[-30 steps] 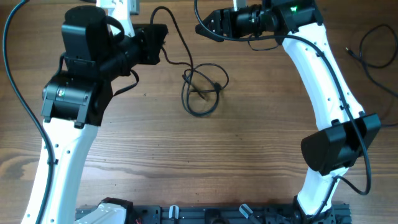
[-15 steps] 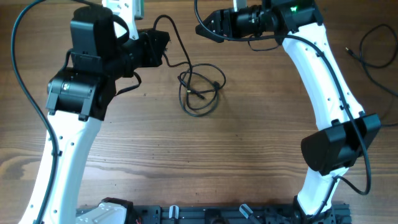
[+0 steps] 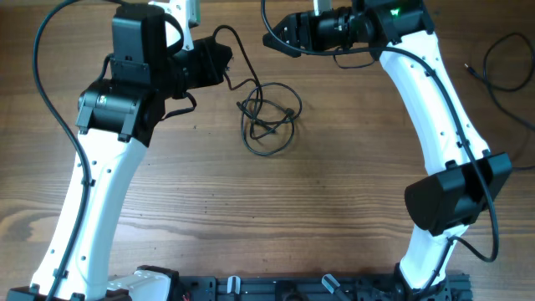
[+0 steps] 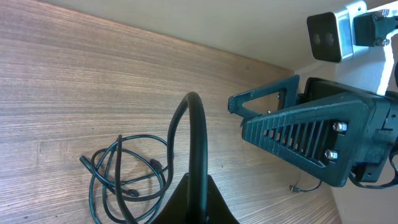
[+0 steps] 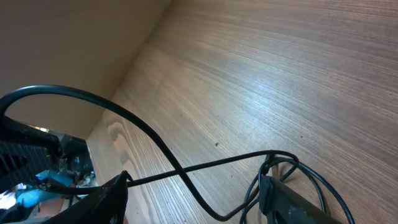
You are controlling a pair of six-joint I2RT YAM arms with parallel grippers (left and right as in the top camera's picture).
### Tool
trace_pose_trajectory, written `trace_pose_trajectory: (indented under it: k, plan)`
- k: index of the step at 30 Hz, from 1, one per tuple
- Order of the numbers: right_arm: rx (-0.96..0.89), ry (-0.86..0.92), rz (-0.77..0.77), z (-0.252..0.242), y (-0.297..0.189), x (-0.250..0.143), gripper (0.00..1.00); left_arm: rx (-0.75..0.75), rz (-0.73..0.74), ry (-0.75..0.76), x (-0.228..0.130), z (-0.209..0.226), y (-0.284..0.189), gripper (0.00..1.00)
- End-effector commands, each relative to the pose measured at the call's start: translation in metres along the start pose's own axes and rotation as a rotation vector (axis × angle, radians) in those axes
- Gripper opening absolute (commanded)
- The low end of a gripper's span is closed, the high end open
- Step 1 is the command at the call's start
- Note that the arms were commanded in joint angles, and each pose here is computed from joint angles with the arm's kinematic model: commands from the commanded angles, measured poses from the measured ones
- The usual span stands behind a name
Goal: Untangle cables
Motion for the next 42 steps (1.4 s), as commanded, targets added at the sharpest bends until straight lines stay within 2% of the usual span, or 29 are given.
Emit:
trace_pose_trajectory:
  k: [1,7,10,12,19,23,25,26,27,28,30,32,33,34,36,37,38,39,42]
  plan:
    - [-0.004,0.010,0.000,-0.006,0.006,0.001,0.69,-0.058,0.004,-0.003,0.001,-0.010,0.001,0.04]
    - [0.170,-0.141,0.013,0.019,0.006,-0.001,0.69,-0.158,-0.054,0.007,0.016,-0.023,-0.004,0.04]
    - [0.180,-0.213,0.020,0.025,0.012,-0.004,0.69,-0.243,-0.060,0.023,0.020,-0.035,-0.007,0.04]
    - [0.181,-0.260,0.023,0.029,0.016,-0.006,0.70,-0.269,-0.075,-0.023,0.025,-0.038,-0.010,0.04]
    - [0.203,-0.300,0.019,0.041,0.024,-0.006,0.68,-0.385,-0.121,-0.071,0.040,-0.049,-0.037,0.04]
    - [0.198,-0.297,0.001,0.052,0.033,-0.002,0.61,-0.500,-0.134,-0.061,0.046,-0.068,-0.053,0.04]
    - [0.145,-0.259,-0.012,0.048,0.036,0.001,0.50,-0.513,-0.144,-0.062,0.048,-0.071,-0.057,0.04]
    - [0.105,-0.210,-0.020,0.042,0.037,0.003,0.38,-0.500,-0.154,-0.065,0.049,-0.069,-0.057,0.04]
    - [0.075,-0.172,-0.026,0.038,0.036,0.005,0.31,-0.484,-0.162,-0.072,0.051,-0.066,-0.056,0.04]
    - [0.060,-0.153,-0.030,0.035,0.036,0.006,0.26,-0.457,-0.169,-0.085,0.052,-0.061,-0.055,0.04]
    - [0.044,-0.114,-0.043,0.029,0.027,0.009,0.19,-0.320,-0.189,-0.142,0.052,-0.036,-0.049,0.04]
    - [0.026,-0.071,-0.059,0.025,0.013,0.012,0.08,-0.188,-0.198,-0.205,0.049,-0.013,-0.045,0.04]
    - [0.013,-0.049,-0.069,0.023,0.006,0.014,0.05,-0.120,-0.200,-0.233,0.046,-0.002,-0.043,0.10]
    - [-0.012,-0.029,-0.080,0.021,-0.002,0.015,0.05,-0.050,-0.202,-0.258,0.043,0.009,-0.042,0.27]
    - [-0.076,-0.007,-0.106,0.020,-0.017,0.016,0.05,0.082,-0.200,-0.299,0.035,0.028,-0.042,0.71]
    - [-0.097,-0.010,-0.116,0.022,-0.023,0.016,0.05,0.127,-0.195,-0.312,0.032,0.035,-0.042,0.87]
    - [-0.110,-0.016,-0.129,0.026,-0.028,0.017,0.04,0.152,-0.190,-0.319,0.029,0.039,-0.041,0.95]
    - [-0.116,-0.040,-0.161,0.039,-0.042,0.020,0.04,0.195,-0.174,-0.331,0.024,0.045,-0.041,1.00]
    - [-0.092,-0.077,-0.255,0.073,-0.077,0.032,0.04,0.232,-0.092,-0.293,0.010,0.053,-0.030,1.00]
Point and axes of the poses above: each gripper's point midway between its finger pads, its own y axis out along the fingers, its own z axis along the line the jaws close on, x = y × z, the point moved 4 cm from there along -y, back along the fingers, and after that the axes turned 6 degrees about y, right-handed, at the moved point
